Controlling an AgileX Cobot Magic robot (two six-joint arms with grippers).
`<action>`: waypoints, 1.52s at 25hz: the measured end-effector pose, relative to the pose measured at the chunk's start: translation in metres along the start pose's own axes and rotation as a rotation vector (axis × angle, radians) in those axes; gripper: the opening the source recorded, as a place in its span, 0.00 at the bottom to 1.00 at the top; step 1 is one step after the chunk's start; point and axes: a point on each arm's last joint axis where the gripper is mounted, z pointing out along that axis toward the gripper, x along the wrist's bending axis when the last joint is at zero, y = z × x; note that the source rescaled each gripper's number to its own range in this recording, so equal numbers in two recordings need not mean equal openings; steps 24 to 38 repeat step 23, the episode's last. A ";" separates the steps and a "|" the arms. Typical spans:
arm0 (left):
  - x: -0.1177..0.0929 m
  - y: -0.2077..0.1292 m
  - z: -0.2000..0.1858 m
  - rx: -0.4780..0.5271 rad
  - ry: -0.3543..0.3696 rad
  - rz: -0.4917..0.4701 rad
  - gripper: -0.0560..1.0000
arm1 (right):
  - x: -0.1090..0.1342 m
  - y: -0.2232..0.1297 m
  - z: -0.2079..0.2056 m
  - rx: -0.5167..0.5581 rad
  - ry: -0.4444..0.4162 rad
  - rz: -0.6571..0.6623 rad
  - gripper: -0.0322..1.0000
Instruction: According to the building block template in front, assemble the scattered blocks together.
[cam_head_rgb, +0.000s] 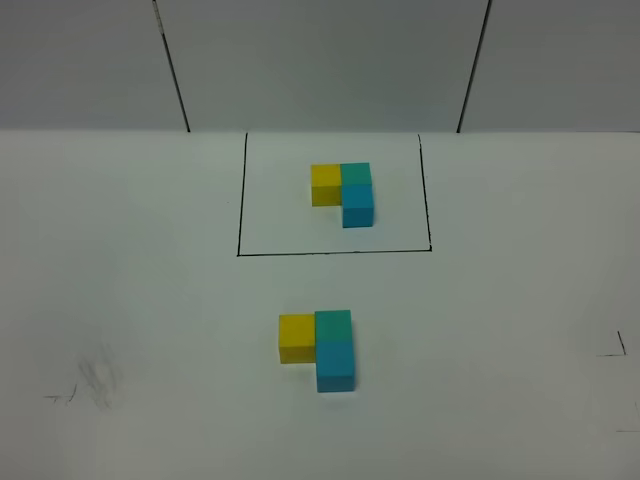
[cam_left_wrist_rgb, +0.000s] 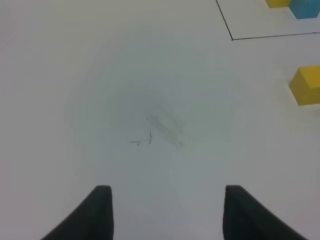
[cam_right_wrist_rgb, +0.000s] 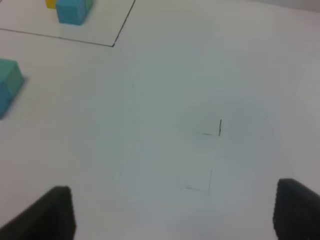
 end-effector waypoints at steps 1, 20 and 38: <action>0.000 0.000 0.000 0.000 0.000 0.000 0.32 | 0.000 0.000 0.000 0.000 -0.001 0.008 0.75; 0.000 0.000 0.000 0.000 0.000 0.000 0.32 | -0.001 0.000 0.000 0.001 -0.013 0.042 0.75; 0.000 0.000 0.000 0.000 0.000 0.000 0.32 | -0.001 0.000 0.000 0.001 -0.013 0.043 0.75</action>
